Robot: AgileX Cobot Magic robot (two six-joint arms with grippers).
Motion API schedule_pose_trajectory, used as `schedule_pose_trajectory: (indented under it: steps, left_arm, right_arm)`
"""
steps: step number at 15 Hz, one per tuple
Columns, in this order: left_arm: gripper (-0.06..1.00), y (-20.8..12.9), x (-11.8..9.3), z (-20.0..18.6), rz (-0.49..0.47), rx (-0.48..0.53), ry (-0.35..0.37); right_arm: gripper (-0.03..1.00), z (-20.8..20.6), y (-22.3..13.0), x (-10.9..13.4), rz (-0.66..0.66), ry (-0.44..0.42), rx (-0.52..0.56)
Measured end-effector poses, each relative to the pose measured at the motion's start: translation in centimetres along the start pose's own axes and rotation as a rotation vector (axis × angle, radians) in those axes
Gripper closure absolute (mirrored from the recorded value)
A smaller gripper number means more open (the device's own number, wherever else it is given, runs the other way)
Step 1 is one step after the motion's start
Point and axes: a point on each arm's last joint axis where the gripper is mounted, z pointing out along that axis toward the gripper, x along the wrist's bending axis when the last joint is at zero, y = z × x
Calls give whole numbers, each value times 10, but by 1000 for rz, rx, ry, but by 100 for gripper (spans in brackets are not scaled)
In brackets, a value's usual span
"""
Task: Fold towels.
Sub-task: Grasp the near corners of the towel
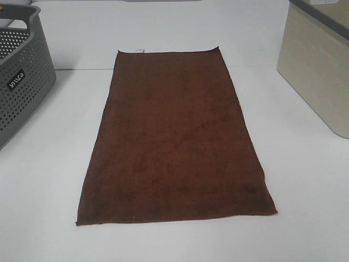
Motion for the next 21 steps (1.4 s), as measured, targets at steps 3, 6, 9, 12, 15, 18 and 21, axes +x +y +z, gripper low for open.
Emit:
schedule_pose_trajectory:
  steps: [3,6,9,12,15,18,21]
  left_arm:
    - [36,0,0,0,0,0,0]
    - [36,0,0,0,0,0,0]
    - [36,0,0,0,0,0,0]
    - [36,0,0,0,0,0,0]
    - [36,0,0,0,0,0,0]
    - [36,0,0,0,0,0,0]
    - [36,0,0,0,0,0,0]
  right_arm:
    - [12,0,0,0,0,0,0]
    - [12,0,0,0,0,0,0]
    - [12,0,0,0,0,0,0]
    - [12,0,0,0,0,0,0]
    - [12,0,0,0,0,0,0]
    - [12,0,0,0,0,0,0]
    - [12,0,0,0,0,0,0]
